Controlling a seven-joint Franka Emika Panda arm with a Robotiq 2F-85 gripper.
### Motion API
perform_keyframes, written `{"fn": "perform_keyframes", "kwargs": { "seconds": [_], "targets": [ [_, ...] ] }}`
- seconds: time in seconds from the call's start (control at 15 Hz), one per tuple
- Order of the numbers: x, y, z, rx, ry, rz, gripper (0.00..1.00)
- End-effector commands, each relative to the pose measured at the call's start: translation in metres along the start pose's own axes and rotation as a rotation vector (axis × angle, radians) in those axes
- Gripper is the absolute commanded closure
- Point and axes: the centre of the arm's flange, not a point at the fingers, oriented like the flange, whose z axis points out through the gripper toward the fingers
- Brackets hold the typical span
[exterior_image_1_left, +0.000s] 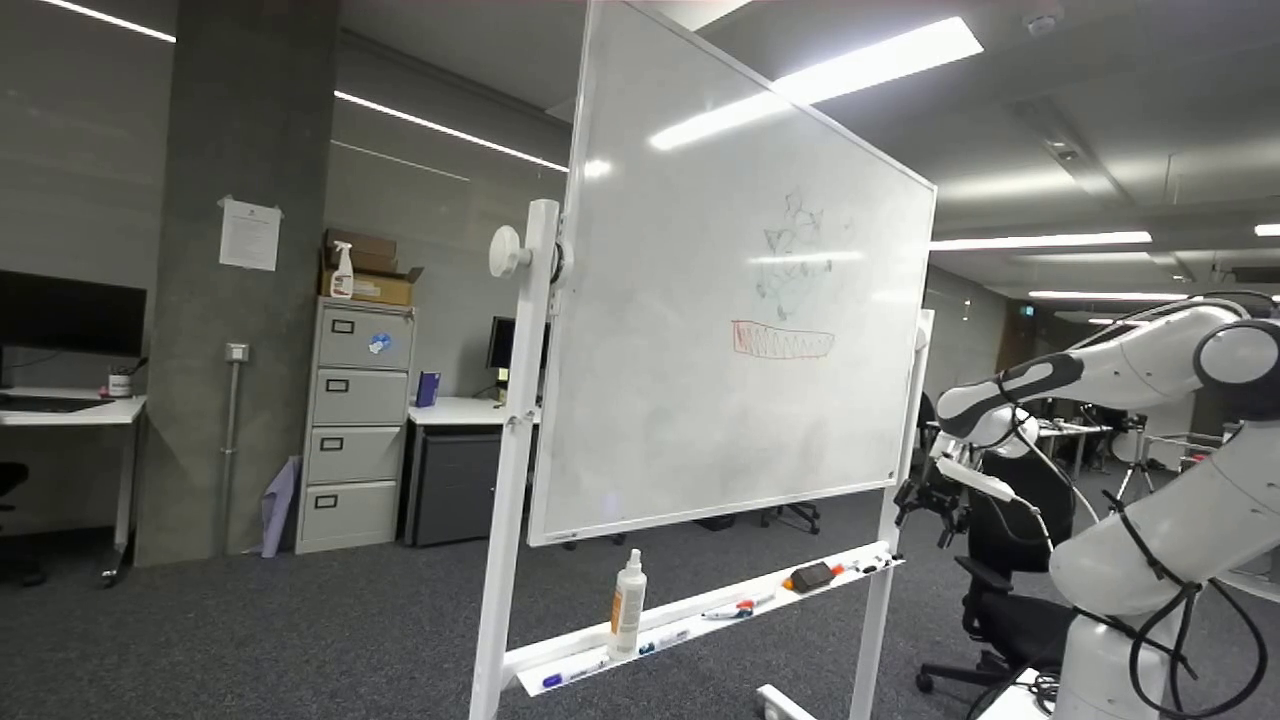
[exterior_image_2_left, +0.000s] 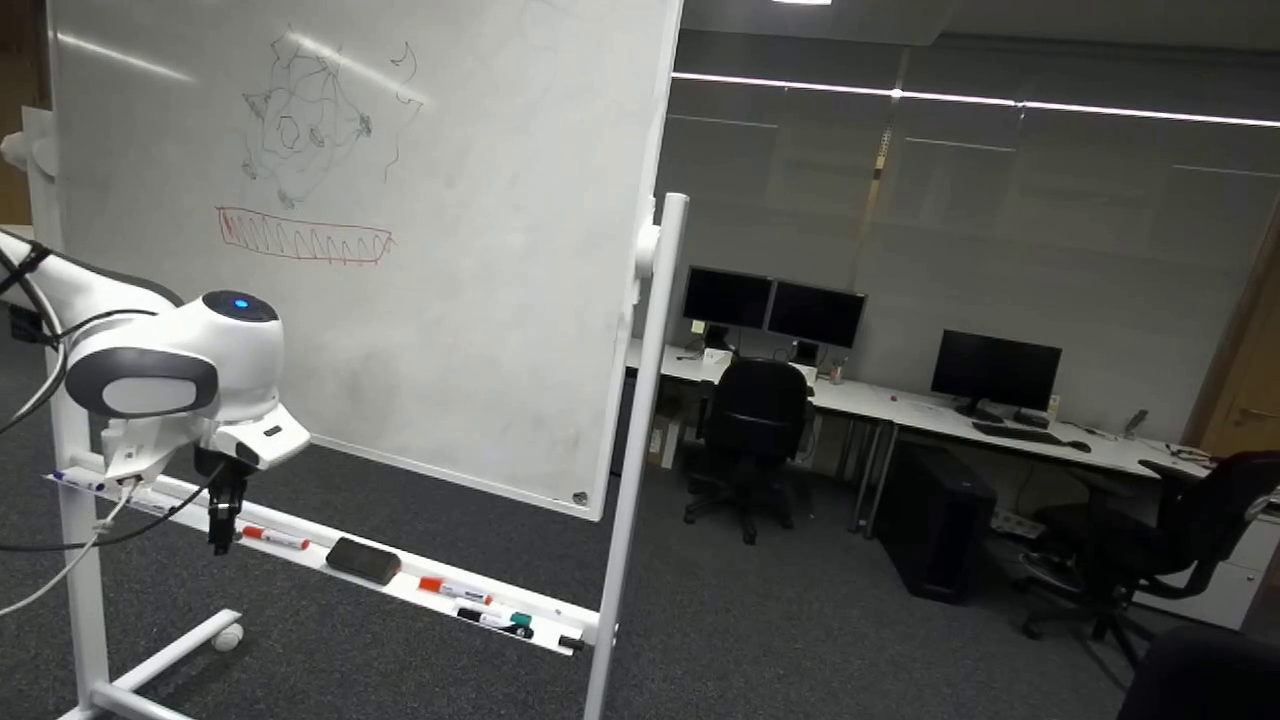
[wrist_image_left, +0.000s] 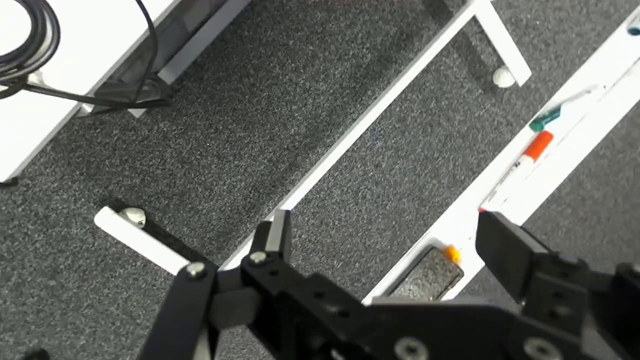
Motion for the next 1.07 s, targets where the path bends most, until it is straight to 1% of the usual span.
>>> {"fn": "perform_keyframes", "kwargs": {
  "seconds": [0.0, 0.07, 0.13, 0.27, 0.4, 0.47, 0.53, 0.8, 1.0],
  "targets": [
    [0.013, 0.008, 0.029, 0.057, 0.017, 0.143, 0.00],
    [0.014, 0.007, 0.037, 0.069, 0.011, 0.194, 0.00],
    [0.014, 0.007, 0.042, 0.082, -0.001, 0.218, 0.00],
    [0.013, 0.008, 0.058, 0.084, -0.015, 0.234, 0.00],
    [0.014, 0.007, 0.072, 0.095, 0.017, 0.212, 0.00],
    [0.017, 0.005, 0.079, 0.079, 0.056, 0.220, 0.00],
    [0.020, 0.003, 0.084, 0.084, 0.086, 0.231, 0.00],
    [0.030, -0.009, 0.108, 0.135, 0.187, 0.297, 0.00],
    [0.030, -0.013, 0.125, 0.176, 0.222, 0.352, 0.00]
  ]
}}
